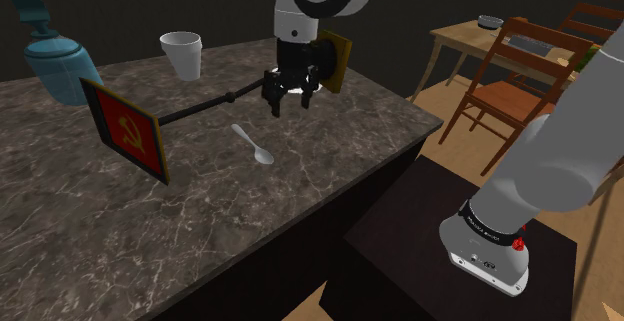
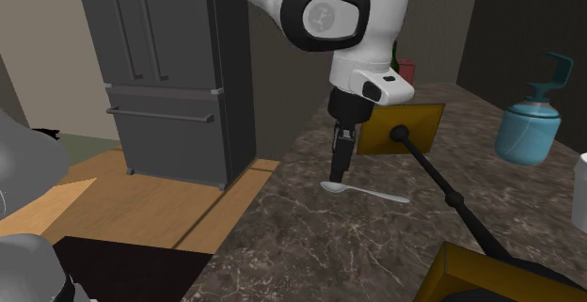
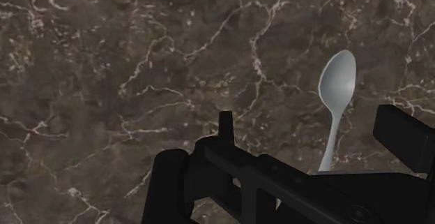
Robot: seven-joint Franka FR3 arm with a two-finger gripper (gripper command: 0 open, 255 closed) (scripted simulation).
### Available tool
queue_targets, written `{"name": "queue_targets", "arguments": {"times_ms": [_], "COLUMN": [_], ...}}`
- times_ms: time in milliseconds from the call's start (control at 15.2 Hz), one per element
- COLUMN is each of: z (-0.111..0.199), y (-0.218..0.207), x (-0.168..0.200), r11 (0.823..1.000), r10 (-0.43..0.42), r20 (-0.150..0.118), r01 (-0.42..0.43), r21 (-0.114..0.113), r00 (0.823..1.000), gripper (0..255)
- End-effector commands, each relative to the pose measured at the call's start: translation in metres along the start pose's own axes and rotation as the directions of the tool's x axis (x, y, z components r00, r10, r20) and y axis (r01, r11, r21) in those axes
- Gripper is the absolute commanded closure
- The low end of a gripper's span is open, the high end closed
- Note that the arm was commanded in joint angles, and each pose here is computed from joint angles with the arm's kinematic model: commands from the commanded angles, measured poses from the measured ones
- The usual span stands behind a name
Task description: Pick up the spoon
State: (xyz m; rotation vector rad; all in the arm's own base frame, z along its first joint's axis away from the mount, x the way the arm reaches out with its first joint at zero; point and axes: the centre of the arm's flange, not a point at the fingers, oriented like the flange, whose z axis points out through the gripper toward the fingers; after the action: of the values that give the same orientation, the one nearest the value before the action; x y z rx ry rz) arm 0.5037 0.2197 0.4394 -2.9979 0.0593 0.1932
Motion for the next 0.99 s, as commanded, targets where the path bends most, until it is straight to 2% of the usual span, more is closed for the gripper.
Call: {"name": "queue_targets", "arguments": {"times_ms": [0, 462, 924], "z": [0.015, 0.053, 0.086], "y": [-0.013, -0.064, -0.062], "x": [0.018, 0.083, 0.09], "r11": [1.0, 0.997, 0.997], "r10": [0.016, 0.067, 0.069], "r20": [0.0, 0.002, 0.002], "r01": [-0.016, -0.067, -0.069], "r21": [0.006, 0.026, 0.026], "r00": [1.0, 0.998, 0.998], "gripper": [0, 0, 0]}}
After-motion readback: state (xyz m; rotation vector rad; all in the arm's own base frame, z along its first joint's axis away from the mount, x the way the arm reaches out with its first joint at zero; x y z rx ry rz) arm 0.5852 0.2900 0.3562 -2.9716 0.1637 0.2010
